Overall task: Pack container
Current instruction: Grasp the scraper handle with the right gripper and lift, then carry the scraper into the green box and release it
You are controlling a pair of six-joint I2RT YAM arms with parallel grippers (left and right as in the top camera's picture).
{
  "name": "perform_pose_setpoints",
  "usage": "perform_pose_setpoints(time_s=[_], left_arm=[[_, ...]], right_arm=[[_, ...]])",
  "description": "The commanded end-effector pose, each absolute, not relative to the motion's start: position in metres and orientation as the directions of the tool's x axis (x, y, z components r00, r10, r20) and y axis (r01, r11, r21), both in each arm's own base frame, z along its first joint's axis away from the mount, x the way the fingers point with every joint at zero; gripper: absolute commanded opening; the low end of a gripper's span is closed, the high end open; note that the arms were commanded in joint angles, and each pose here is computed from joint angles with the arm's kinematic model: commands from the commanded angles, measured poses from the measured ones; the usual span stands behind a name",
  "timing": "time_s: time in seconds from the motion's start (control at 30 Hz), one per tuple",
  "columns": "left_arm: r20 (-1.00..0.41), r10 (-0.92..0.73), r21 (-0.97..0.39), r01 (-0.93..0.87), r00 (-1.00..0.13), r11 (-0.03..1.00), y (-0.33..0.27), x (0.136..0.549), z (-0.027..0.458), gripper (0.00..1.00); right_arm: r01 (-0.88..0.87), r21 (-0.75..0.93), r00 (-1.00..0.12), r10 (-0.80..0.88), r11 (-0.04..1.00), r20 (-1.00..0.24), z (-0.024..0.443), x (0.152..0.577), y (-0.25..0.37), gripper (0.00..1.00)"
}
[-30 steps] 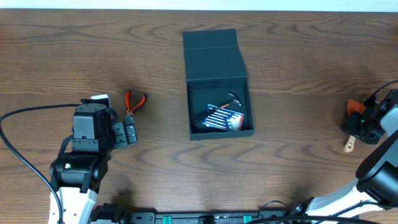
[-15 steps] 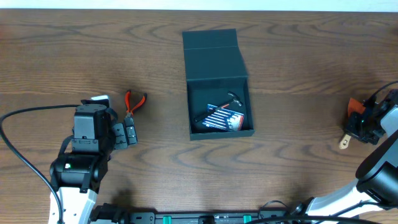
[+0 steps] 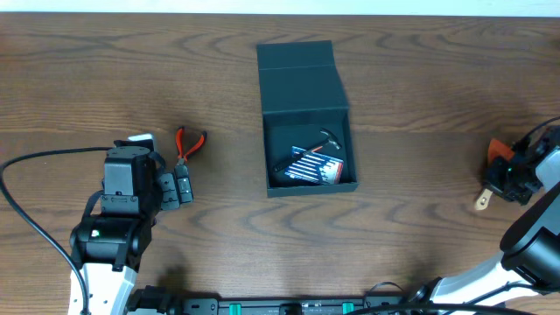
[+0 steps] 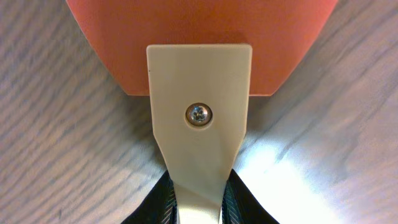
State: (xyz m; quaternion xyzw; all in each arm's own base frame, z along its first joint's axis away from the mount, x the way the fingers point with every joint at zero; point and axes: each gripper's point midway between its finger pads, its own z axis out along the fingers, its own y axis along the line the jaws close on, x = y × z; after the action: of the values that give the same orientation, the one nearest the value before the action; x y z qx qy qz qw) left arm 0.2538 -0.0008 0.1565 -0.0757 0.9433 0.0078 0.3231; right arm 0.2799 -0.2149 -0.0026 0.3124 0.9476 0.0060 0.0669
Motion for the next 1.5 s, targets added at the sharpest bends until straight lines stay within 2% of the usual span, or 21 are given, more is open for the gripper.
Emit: perform_pose_setpoints(time_s=[0.0, 0.17, 0.37, 0.53, 0.6, 0.67, 0.8, 0.97, 1.07, 1.23, 1.47], left_arm=[[-0.627, -0.142, -0.032, -0.157, -0.766, 0.987, 0.002, 0.256, 0.164, 0.99], [-0.627, -0.141, -0.032, -0.156, -0.766, 0.987, 0.002, 0.256, 0.164, 0.99], [-0.627, -0.142, -0.032, -0.157, -0.766, 0.987, 0.002, 0.256, 0.164, 0.99], [-0.627, -0.142, -0.032, -0.157, -0.766, 0.987, 0.002, 0.256, 0.164, 0.99], [-0.627, -0.142, -0.032, -0.157, -0.766, 0.987, 0.002, 0.256, 0.164, 0.99], [-0.627, -0.142, -0.032, -0.157, -0.766, 0.987, 0.002, 0.256, 0.164, 0.98], [-0.627, -0.142, -0.032, -0.157, -0.766, 0.987, 0.002, 0.256, 0.165, 0.99], [-0.639, -0.143, -0.036, -0.156, -0.756, 0.987, 0.002, 0.255, 0.168, 0.98], [-0.651, -0.144, -0.039, -0.156, -0.746, 0.987, 0.002, 0.254, 0.172, 0.99], [-0.658, -0.144, -0.042, -0.155, -0.739, 0.987, 0.002, 0.254, 0.174, 0.99], [-0.658, -0.144, -0.042, -0.155, -0.739, 0.987, 0.002, 0.254, 0.174, 0.99]], right_arm=[[0.571, 0.084, -0.804, 0.577, 0.816, -0.141, 0.016, 0.297, -0.200, 0.01], [0.466, 0.075, -0.852, 0.470, 0.882, -0.230, 0.075, 0.329, -0.181, 0.01], [0.237, 0.048, -0.911, 0.239, 0.970, -0.337, 0.154, 0.367, -0.119, 0.01], [-0.118, -0.013, -0.902, -0.113, 0.993, -0.417, 0.213, 0.392, -0.029, 0.01], [-0.300, -0.058, -0.848, -0.294, 0.952, -0.441, 0.229, 0.396, 0.014, 0.01], [-0.486, -0.112, -0.750, -0.480, 0.867, -0.455, 0.240, 0.395, 0.061, 0.01], [-0.741, -0.203, -0.521, -0.738, 0.640, -0.428, 0.241, 0.380, 0.132, 0.01], [-0.884, -0.255, -0.291, -0.889, 0.391, -0.354, 0.225, 0.365, 0.167, 0.01], [-0.909, -0.222, -0.268, -0.904, 0.352, -0.333, 0.209, 0.362, 0.169, 0.01], [-0.960, -0.062, -0.242, -0.918, 0.274, -0.313, 0.165, 0.345, 0.179, 0.01], [-0.968, 0.092, -0.249, -0.937, 0.234, -0.244, 0.108, 0.331, 0.193, 0.01]])
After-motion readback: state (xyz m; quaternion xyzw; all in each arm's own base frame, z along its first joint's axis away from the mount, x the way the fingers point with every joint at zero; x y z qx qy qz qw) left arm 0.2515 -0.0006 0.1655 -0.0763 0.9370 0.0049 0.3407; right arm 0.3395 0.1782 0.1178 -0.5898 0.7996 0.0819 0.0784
